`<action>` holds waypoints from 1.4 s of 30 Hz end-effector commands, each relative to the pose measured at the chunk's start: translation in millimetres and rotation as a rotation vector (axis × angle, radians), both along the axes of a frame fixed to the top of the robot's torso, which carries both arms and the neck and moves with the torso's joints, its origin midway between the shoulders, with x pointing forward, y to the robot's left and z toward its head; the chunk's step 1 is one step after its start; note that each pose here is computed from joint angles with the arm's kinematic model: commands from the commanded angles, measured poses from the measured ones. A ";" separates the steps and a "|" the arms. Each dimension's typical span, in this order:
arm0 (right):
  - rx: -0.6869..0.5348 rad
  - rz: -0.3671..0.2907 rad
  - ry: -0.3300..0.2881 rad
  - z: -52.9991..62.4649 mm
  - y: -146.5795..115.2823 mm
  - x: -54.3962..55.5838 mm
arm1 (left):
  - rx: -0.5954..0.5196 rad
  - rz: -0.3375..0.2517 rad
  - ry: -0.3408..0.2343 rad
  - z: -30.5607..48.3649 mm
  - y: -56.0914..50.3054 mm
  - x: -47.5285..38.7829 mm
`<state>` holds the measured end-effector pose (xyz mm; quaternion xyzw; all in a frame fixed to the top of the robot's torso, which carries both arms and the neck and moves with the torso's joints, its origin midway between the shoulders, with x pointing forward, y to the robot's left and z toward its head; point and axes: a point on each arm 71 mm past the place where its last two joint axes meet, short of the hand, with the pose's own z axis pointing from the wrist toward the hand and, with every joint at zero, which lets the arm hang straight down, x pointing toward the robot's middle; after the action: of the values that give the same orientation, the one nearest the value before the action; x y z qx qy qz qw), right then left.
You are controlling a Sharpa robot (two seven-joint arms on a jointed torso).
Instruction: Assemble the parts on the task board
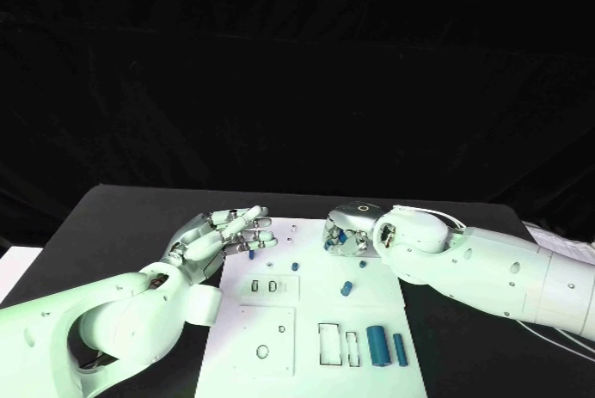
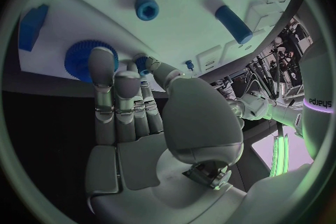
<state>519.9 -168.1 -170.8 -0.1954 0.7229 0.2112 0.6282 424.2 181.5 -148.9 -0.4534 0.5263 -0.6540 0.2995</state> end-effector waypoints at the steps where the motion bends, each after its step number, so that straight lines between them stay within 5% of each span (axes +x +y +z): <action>1: -0.004 0.017 -0.002 -3.0 1.7 -1.7 | -0.008 -0.009 -0.003 1.8 -0.9 0.0; 19: 0.169 -0.014 -0.194 16.7 12.8 -2.3 | -0.004 0.000 -0.004 1.0 2.5 2.4; 42: 0.204 -0.024 -0.204 12.7 42.0 15.1 | -0.004 -0.002 -0.006 2.5 3.0 3.1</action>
<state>534.3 -126.1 -158.3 -0.1439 0.6339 0.2551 0.7158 427.8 186.1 -148.6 -0.4558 0.5258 -0.6501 0.3052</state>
